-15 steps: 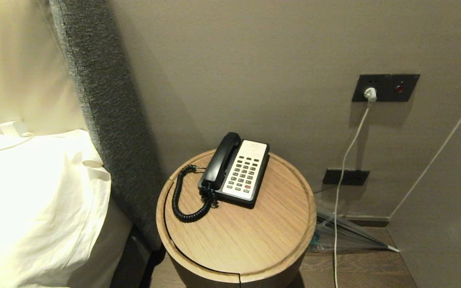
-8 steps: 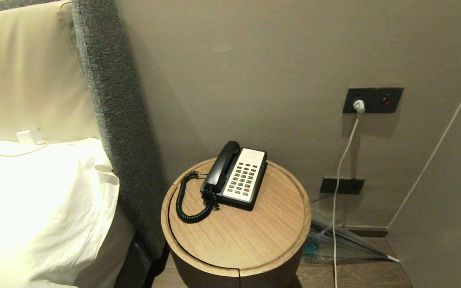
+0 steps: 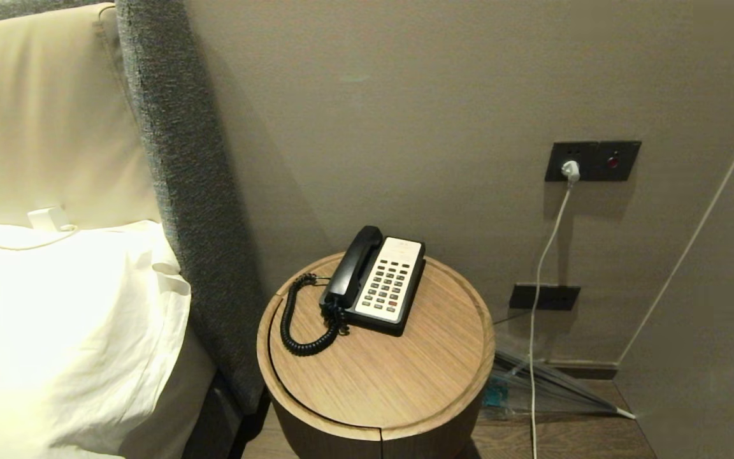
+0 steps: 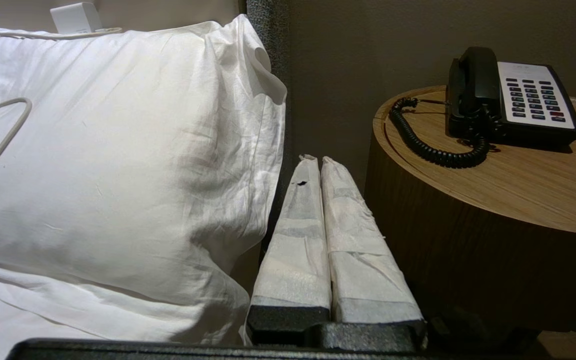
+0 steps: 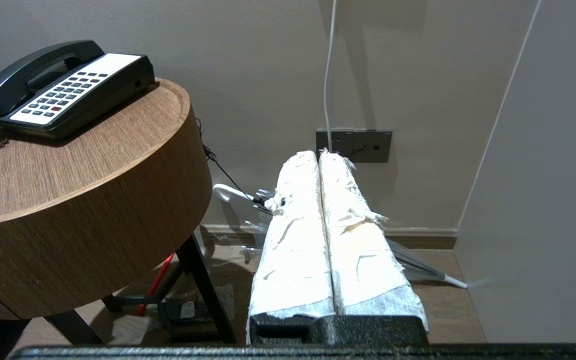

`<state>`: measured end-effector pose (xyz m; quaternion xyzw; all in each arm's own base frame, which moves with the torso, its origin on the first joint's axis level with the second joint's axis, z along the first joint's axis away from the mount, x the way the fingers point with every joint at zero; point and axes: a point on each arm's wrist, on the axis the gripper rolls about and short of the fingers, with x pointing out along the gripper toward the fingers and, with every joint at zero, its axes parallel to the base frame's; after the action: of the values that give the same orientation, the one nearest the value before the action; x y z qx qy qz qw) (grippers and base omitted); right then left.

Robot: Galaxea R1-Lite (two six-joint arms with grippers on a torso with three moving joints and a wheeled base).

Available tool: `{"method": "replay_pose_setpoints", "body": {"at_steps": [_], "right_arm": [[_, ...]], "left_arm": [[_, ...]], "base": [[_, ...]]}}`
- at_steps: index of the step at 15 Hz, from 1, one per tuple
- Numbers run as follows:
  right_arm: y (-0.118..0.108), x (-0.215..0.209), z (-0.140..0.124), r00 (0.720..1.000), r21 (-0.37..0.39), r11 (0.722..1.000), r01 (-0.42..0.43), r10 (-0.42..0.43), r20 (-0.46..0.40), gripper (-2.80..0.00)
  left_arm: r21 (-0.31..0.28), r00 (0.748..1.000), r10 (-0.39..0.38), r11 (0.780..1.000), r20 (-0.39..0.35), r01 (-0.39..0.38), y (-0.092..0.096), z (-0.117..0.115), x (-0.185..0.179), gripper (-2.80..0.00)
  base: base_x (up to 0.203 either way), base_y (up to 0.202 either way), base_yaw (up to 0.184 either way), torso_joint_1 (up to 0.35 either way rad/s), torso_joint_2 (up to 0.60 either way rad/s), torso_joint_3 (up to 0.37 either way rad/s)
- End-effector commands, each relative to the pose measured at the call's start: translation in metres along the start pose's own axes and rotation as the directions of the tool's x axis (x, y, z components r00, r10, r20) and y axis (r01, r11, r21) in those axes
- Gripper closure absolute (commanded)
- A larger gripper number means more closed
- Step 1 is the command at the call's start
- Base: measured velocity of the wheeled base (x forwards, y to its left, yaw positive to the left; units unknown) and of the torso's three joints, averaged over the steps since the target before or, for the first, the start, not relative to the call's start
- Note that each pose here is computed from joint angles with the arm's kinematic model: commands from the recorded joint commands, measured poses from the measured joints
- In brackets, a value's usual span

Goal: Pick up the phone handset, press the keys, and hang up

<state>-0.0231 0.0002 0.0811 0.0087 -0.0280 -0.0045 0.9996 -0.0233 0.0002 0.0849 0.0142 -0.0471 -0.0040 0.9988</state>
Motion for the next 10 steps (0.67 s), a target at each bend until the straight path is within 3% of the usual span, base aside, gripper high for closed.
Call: {"method": "replay_pose_setpoints", "body": {"at_steps": [1, 10], "right_arm": [[-0.0001, 0.0013, -0.006, 1.0, 0.001, 1.0, 0.0, 0.0, -0.021, 0.0], [-0.0001, 0.0013, -0.006, 1.0, -0.001, 1.0, 0.0, 0.0, -0.021, 0.0]], "left_arm": [[0.0, 0.999, -0.001, 1.0, -0.04, 0.001, -0.0003, -0.0113, 0.0022, 0.0], [0.0, 0.999, -0.001, 1.0, -0.04, 0.001, -0.0003, -0.0113, 0.0022, 0.0]], "base": [[0.0, 0.0, 0.0, 0.0, 0.0, 0.0], [0.0, 0.0, 0.0, 0.0, 0.0, 0.0]]}}
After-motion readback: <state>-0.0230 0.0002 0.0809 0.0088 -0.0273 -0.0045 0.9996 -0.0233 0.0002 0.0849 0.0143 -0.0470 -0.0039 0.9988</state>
